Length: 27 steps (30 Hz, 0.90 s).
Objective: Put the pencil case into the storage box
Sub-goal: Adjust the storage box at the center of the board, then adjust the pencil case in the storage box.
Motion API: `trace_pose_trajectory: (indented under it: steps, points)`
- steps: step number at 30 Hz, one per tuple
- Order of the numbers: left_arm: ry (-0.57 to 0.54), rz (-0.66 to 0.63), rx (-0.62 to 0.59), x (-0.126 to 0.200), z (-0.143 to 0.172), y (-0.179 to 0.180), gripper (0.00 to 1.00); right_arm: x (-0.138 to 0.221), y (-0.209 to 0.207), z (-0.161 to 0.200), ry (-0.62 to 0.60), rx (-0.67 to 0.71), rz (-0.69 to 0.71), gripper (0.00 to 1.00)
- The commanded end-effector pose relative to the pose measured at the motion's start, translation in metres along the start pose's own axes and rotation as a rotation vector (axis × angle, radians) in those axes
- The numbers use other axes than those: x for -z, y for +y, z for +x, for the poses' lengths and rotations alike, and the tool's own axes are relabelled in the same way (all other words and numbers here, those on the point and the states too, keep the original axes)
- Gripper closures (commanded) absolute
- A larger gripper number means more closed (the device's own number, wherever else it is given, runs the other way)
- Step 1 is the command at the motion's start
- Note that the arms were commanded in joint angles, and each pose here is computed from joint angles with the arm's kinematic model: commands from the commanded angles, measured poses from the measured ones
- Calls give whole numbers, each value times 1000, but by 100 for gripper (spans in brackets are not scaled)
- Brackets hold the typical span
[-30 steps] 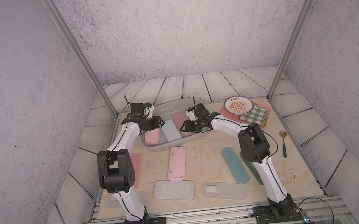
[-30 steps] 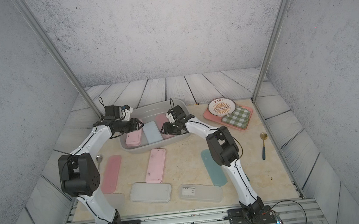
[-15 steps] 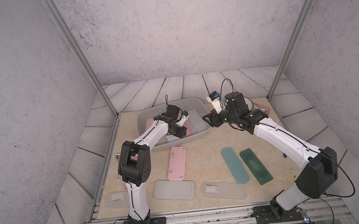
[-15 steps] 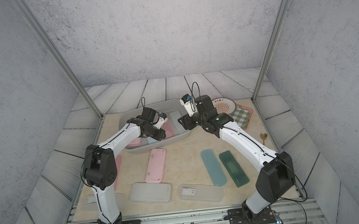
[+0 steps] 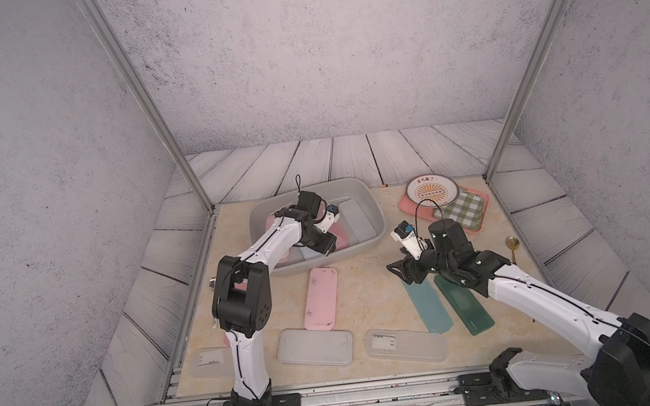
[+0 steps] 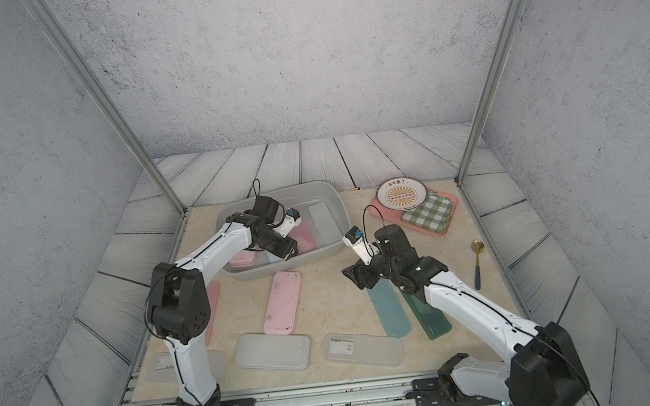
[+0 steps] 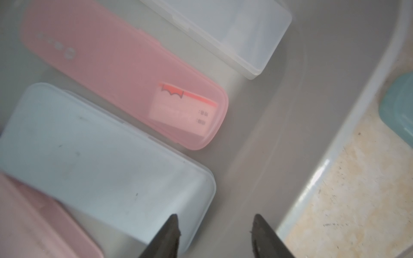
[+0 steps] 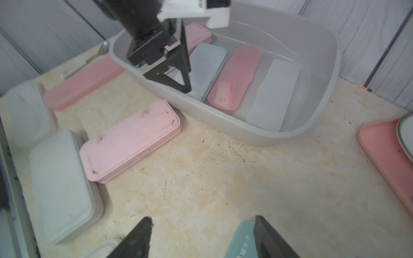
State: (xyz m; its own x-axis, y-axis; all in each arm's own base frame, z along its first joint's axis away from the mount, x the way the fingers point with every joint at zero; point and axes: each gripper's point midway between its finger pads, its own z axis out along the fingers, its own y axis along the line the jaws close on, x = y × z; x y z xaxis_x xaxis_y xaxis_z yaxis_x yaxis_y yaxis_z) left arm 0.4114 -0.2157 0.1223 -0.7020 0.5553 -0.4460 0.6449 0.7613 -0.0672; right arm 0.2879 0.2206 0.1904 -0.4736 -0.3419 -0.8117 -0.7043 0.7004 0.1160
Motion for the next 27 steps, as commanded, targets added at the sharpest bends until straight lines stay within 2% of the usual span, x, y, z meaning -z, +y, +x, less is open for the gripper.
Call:
trace_pose_trajectory:
  steps: [1, 3, 5, 6, 8, 10, 14, 16, 18, 20, 23, 25, 27]
  points:
    - [8, -25, 145, 75, 30, -10, 40, 7, -3, -8, -70, -415, 14, 23]
    - [30, 70, 315, 96, 70, -20, 41, -1, 24, 3, -17, -682, -135, 24]
    - [44, 155, 482, 106, 105, -28, 42, -18, 44, 16, -37, -931, -204, 25]
    - [53, 187, 575, 107, 123, -31, 43, -27, 55, 23, -37, -1004, -218, 25]
    - [68, 208, 682, 102, 147, -38, 42, -45, 73, 35, 39, -1048, -192, 26]
    - [49, 236, 738, 92, 153, -42, 42, -62, 87, 37, 103, -998, -173, 27]
    - [39, 221, 799, 59, 153, -27, 43, -93, 93, 44, 188, -930, -104, 32]
    - [50, 224, 831, 44, 156, -23, 44, -102, 93, 47, 242, -806, -45, 34]
    - [16, 250, 777, 41, 149, -22, 44, -103, 87, 50, 304, -606, 58, 34]
    - [-43, 199, 673, 54, 128, -9, 46, -97, 72, 45, 295, -457, 161, 32]
    - [-77, 57, 518, 88, 95, 20, 46, -90, 46, 2, 158, -343, 255, 29]
    - [-69, 27, 482, 100, 78, 29, 46, -88, 31, -29, 113, -290, 278, 30]
    - [-113, 15, 486, 93, 53, 33, 46, -88, 13, -49, 103, -262, 299, 34]
